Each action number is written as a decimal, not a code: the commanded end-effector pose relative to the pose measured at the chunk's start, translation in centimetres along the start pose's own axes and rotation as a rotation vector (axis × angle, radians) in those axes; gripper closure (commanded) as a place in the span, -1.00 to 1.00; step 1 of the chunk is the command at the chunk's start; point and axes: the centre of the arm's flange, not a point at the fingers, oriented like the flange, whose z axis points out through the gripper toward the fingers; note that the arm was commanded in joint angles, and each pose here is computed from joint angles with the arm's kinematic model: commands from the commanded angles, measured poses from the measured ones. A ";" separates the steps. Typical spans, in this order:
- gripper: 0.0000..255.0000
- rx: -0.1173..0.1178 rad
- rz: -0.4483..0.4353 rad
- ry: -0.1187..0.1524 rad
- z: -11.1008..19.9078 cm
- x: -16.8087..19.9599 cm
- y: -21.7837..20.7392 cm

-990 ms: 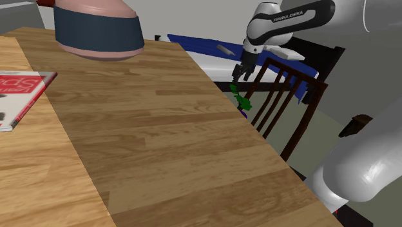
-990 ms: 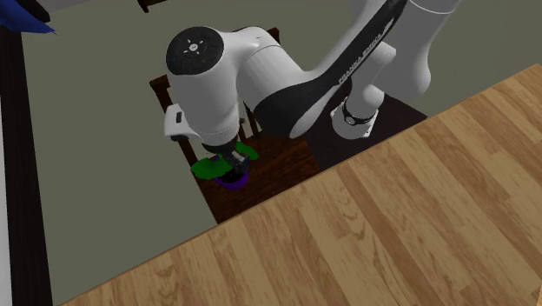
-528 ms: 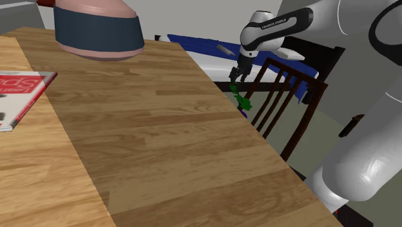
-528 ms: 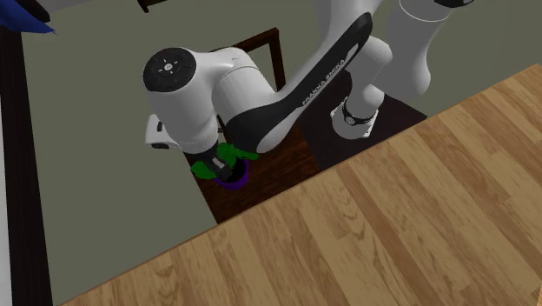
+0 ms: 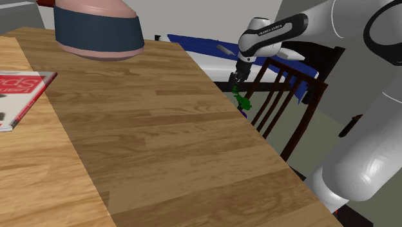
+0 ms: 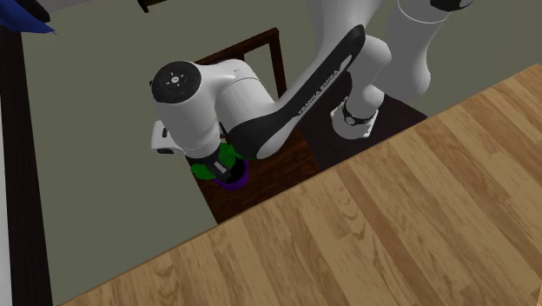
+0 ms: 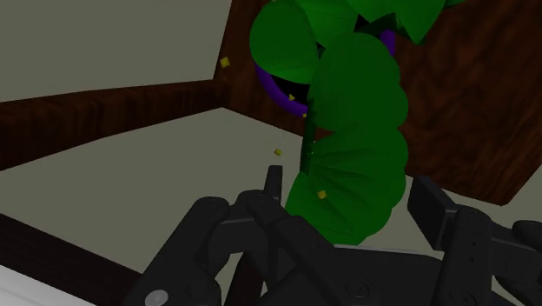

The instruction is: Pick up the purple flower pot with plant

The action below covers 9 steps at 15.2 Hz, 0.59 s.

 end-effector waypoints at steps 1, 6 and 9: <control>1.00 0.000 0.000 -0.002 0.1 -0.1 0.0; 1.00 0.000 0.000 -0.002 0.1 0.0 0.0; 1.00 0.000 0.000 -0.002 -0.4 0.0 0.0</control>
